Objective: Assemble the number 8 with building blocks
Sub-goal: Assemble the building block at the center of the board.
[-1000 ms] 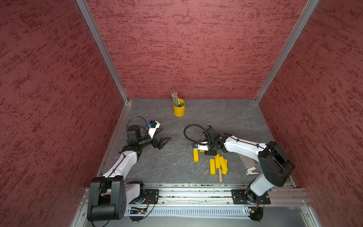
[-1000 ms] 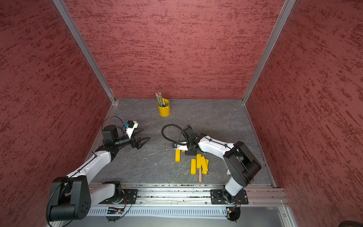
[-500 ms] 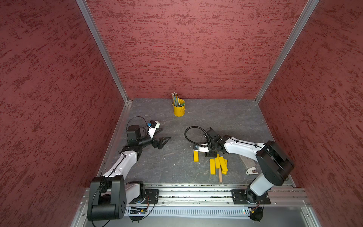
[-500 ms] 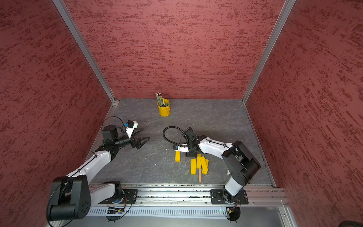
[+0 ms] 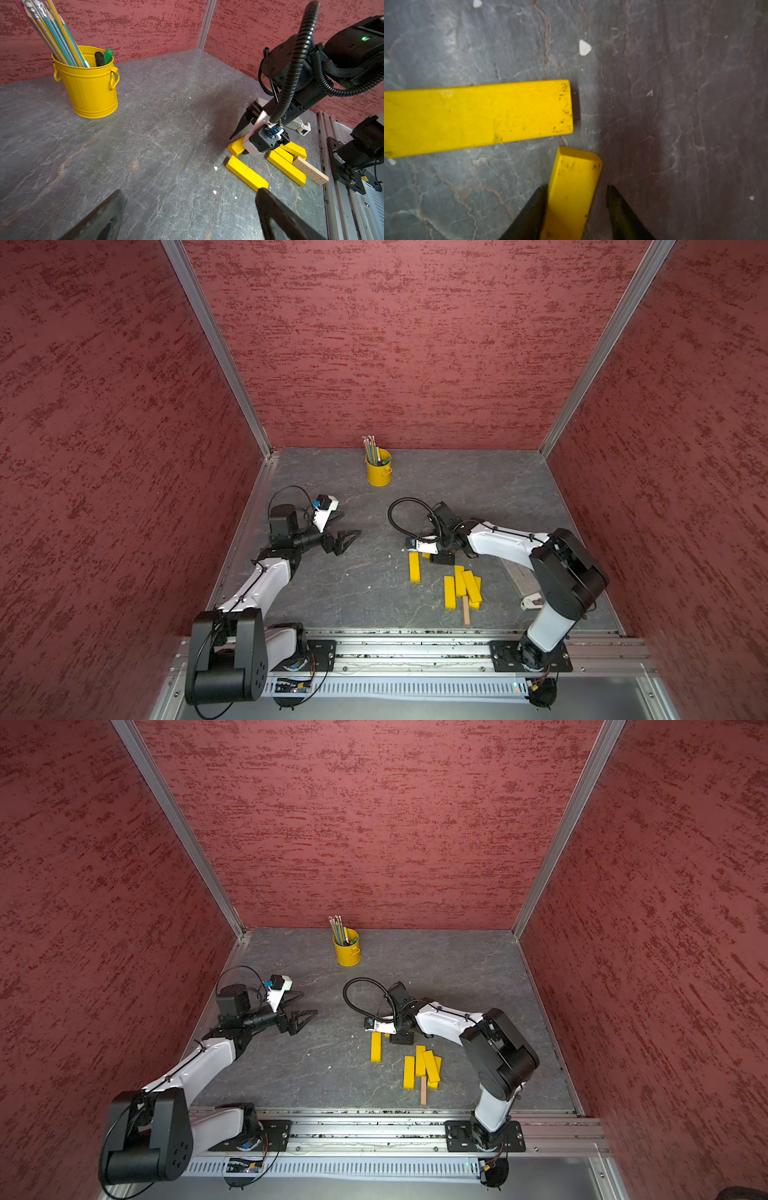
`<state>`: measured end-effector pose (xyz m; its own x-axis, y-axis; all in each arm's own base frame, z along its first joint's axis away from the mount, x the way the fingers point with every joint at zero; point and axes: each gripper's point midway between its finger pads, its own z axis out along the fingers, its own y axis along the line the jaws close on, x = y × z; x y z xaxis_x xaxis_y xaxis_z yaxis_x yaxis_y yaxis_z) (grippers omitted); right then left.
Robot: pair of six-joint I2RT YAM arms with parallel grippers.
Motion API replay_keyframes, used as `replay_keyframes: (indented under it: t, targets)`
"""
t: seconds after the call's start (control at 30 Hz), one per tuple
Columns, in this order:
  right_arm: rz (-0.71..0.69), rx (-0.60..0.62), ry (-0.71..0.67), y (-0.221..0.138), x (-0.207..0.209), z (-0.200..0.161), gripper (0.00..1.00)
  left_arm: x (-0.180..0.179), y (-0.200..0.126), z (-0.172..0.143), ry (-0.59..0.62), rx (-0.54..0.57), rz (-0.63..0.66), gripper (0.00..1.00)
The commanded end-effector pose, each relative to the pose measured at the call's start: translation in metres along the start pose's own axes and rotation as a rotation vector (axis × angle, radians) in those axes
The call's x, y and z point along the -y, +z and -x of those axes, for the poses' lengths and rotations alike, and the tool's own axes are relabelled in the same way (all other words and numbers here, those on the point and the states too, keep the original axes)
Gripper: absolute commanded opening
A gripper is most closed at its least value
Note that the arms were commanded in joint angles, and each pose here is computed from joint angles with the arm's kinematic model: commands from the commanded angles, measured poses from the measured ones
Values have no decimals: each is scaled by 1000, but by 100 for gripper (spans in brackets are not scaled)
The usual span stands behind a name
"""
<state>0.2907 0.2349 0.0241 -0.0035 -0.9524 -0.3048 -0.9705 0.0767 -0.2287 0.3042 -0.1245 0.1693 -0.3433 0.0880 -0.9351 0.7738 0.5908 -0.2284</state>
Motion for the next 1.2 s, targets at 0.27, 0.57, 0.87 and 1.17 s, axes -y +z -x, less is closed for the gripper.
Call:
replay_keyframes:
  t: [0.27, 0.57, 0.87, 1.17]
  targets:
    - [69, -50, -148, -2, -35, -32, 41, -5, 0, -3, 6, 5, 17, 99]
    - [102, -42, -131, 8, -38, -30, 27, -4, -1, -3, 10, 9, 23, 100]
    - [77, -74, -160, 10, -24, -28, 22, -4, 0, -4, 13, 8, 28, 100]
    - [65, -60, -152, 10, -17, -19, 23, -5, -1, -3, 12, 9, 27, 100]
